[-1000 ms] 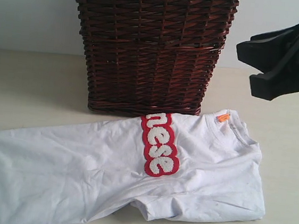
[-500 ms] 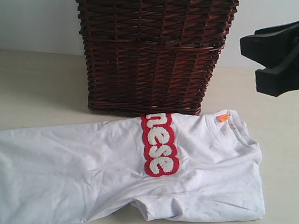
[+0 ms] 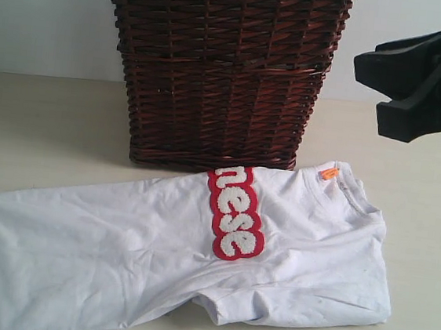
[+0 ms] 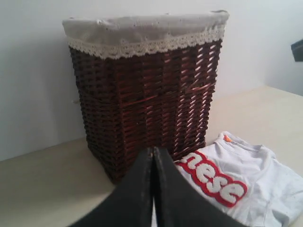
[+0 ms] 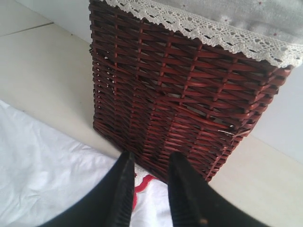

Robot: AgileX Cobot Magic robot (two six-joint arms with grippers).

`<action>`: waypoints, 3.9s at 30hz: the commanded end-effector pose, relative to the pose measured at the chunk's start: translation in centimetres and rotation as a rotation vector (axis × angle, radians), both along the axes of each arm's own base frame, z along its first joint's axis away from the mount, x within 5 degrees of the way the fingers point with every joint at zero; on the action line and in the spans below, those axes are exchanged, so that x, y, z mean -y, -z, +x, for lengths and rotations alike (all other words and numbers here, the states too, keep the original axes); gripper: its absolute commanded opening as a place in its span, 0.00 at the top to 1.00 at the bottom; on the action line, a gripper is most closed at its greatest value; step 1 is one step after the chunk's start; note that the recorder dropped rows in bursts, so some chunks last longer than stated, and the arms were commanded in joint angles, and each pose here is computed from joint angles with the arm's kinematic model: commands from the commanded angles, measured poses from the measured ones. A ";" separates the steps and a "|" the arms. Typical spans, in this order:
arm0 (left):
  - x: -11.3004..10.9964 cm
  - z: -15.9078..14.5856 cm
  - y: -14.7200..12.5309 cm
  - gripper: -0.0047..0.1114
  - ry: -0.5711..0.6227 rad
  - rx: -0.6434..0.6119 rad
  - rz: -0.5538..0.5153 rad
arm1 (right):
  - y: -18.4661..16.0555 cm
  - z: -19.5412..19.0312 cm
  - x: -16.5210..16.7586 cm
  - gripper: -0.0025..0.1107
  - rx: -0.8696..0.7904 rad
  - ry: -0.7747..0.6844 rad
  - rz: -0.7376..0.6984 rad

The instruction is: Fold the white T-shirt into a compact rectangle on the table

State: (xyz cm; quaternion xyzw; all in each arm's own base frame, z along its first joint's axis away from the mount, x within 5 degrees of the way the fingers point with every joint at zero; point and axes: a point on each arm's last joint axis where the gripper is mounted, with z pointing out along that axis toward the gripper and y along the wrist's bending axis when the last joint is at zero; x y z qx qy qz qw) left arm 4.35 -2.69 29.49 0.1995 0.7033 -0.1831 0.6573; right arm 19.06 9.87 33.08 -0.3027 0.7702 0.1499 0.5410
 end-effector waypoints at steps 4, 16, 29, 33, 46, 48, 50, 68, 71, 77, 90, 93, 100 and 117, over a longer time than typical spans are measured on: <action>-0.7 0.3 1.1 0.96 -0.138 0.105 -0.130 | -0.3 0.0 0.0 0.74 0.008 -0.001 0.006; -2.6 0.5 4.9 0.96 -0.527 0.138 -0.270 | -0.3 0.0 0.0 0.74 0.008 -0.001 0.006; -2.7 1.3 9.1 0.96 -0.544 0.042 -0.069 | -0.3 0.0 0.0 0.74 0.008 -0.001 0.006; -2.7 1.0 11.3 0.96 -0.543 -0.180 0.069 | -0.3 0.0 0.0 0.74 0.008 -0.001 0.006; -2.7 1.0 11.4 0.96 -0.542 -0.189 0.079 | -0.3 0.0 0.0 0.74 0.008 -0.001 0.006; -2.7 1.0 11.4 0.96 -0.542 -0.189 0.081 | -0.3 0.0 0.0 0.74 0.008 -0.001 0.006; -2.7 1.0 11.4 0.96 -0.542 -0.189 0.081 | -0.3 0.0 0.0 0.74 0.008 -0.001 0.006; -2.7 1.0 11.4 0.96 -0.542 -0.189 0.081 | 6.2 -2.9 -0.8 0.78 -0.655 -0.348 -0.291; -2.7 1.0 11.4 0.96 -0.542 -0.189 0.081 | 6.9 -2.8 -1.8 0.80 -0.579 -0.498 -0.390; -2.7 1.0 11.4 0.96 -0.542 -0.189 0.081 | 8.4 -0.7 -1.8 0.77 -0.408 -0.229 -0.728; -2.7 1.0 11.4 0.96 -0.542 -0.189 0.081 | 15.9 0.3 -6.7 0.50 -0.527 -0.292 -0.952; -2.7 1.0 11.4 0.96 -0.542 -0.189 0.081 | 17.2 0.8 -7.2 0.50 -0.531 -0.276 -0.939; -2.7 1.0 11.4 0.96 -0.542 -0.189 0.081 | 19.8 0.9 -7.3 0.50 -0.615 -0.291 -0.998; -2.7 1.0 11.4 0.96 -0.542 -0.189 0.081 | 20.2 2.4 -7.0 0.98 -0.609 -0.169 -1.112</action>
